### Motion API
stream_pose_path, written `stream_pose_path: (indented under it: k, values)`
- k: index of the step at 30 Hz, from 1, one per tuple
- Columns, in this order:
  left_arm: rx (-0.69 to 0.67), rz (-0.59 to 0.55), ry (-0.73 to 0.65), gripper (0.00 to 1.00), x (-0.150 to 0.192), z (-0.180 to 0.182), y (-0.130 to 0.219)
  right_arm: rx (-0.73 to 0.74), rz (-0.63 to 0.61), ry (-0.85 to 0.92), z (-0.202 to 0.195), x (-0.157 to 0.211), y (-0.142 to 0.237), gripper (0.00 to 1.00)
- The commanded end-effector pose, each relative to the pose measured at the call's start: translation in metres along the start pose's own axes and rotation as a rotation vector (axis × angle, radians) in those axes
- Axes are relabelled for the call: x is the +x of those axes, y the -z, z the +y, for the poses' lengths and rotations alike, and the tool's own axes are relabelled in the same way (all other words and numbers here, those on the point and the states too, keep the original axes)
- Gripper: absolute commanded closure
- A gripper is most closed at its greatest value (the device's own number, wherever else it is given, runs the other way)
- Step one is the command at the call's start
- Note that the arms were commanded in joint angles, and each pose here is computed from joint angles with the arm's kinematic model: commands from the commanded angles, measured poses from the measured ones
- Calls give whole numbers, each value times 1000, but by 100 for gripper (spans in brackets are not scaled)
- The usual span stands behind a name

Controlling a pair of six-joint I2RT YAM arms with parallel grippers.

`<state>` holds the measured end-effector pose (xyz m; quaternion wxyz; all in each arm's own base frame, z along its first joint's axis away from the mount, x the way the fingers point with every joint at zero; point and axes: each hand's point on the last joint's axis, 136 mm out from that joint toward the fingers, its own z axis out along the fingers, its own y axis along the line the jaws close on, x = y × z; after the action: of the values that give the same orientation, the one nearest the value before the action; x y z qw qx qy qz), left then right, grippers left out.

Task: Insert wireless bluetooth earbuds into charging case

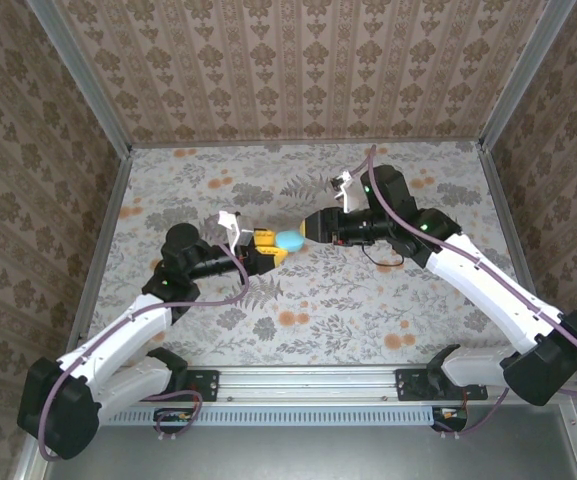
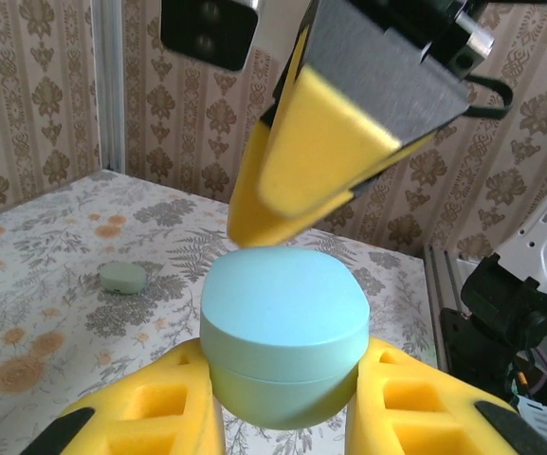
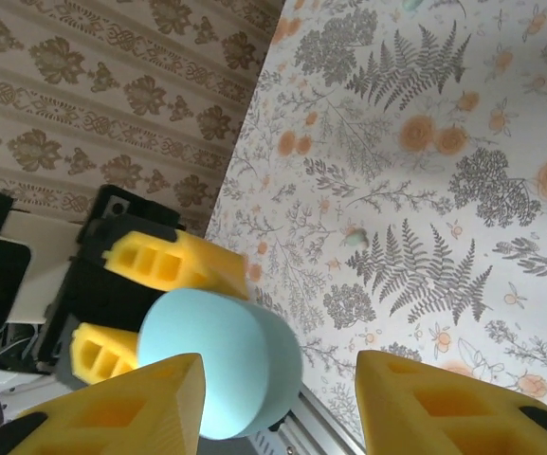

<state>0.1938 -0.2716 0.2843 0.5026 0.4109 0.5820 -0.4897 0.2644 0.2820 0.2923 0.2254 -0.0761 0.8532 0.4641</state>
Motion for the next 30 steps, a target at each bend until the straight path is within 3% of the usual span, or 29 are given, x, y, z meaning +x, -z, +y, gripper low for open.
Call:
stream_pose_path:
  k: [1,21,24,30]
  values:
    - [-5,-63,-44,87,-20,-5,2,-113,-7,-88,15,-6,-8,52]
    - [-31,-93,-40,87,-23,8,-5,-277,52,-185,32,-2,-29,47]
    - [-38,-88,-36,86,-21,9,-5,-295,57,-191,35,-3,-31,52]
    - [-55,-57,-30,82,-12,10,-3,-304,50,-198,34,-5,-35,75]
